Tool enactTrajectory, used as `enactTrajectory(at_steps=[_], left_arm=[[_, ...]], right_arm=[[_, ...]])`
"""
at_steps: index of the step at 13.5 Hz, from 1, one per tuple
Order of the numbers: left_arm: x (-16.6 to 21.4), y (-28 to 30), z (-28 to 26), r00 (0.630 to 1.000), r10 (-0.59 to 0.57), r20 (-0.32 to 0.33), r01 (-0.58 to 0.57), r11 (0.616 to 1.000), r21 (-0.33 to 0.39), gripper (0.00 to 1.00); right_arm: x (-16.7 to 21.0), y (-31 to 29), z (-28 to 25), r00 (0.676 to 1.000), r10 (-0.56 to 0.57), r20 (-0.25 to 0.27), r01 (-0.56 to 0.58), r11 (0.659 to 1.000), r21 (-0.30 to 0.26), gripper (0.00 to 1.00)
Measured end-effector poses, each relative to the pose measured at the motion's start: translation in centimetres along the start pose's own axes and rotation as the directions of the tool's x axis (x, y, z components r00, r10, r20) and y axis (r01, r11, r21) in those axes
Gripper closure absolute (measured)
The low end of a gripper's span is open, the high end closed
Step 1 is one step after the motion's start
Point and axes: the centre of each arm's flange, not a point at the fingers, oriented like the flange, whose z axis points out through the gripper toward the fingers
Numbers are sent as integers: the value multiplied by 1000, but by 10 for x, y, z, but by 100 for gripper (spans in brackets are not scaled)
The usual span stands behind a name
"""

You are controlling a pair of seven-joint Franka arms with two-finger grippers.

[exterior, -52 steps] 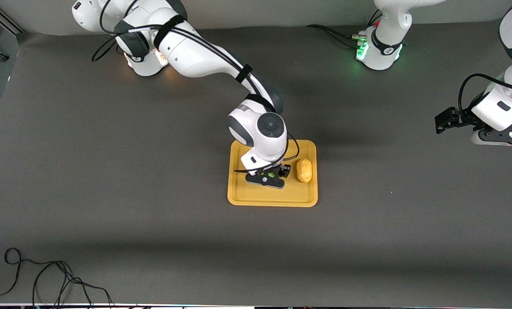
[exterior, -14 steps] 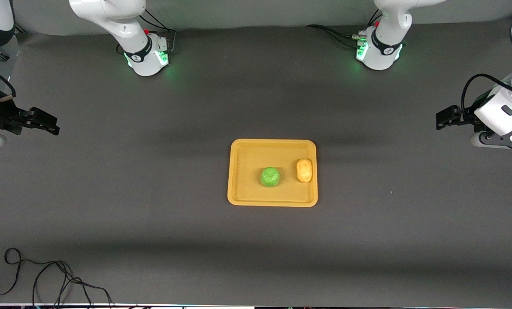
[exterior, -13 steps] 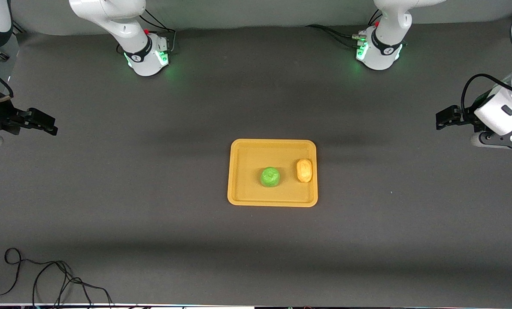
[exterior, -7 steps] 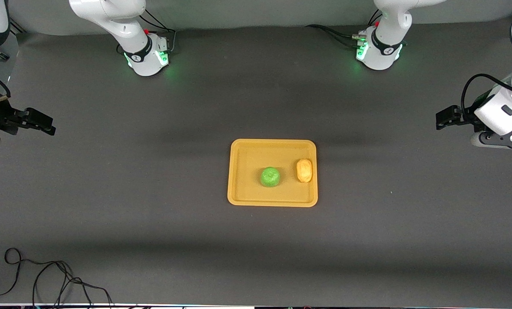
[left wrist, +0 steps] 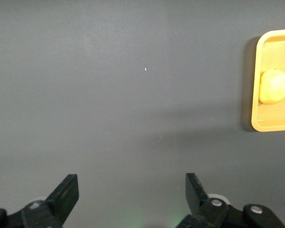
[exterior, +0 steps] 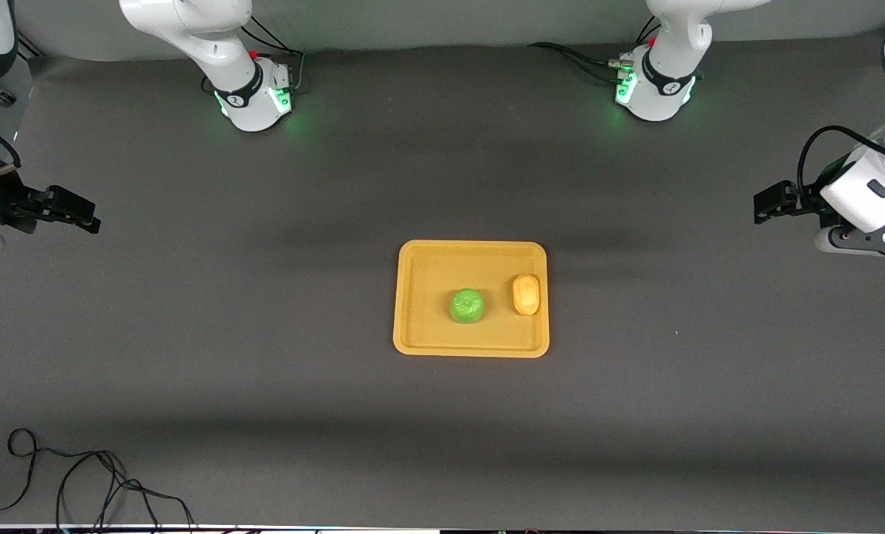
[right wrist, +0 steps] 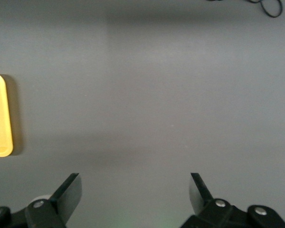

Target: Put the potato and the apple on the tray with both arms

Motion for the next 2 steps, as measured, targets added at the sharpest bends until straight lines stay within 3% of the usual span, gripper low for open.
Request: enactTrajectory(at_steps=[2], left_arm=[[0, 0, -1, 1000, 0, -3, 0, 1000, 0, 0]], right_arm=[[0, 0, 0, 1000, 3, 0, -3, 1000, 10, 0]])
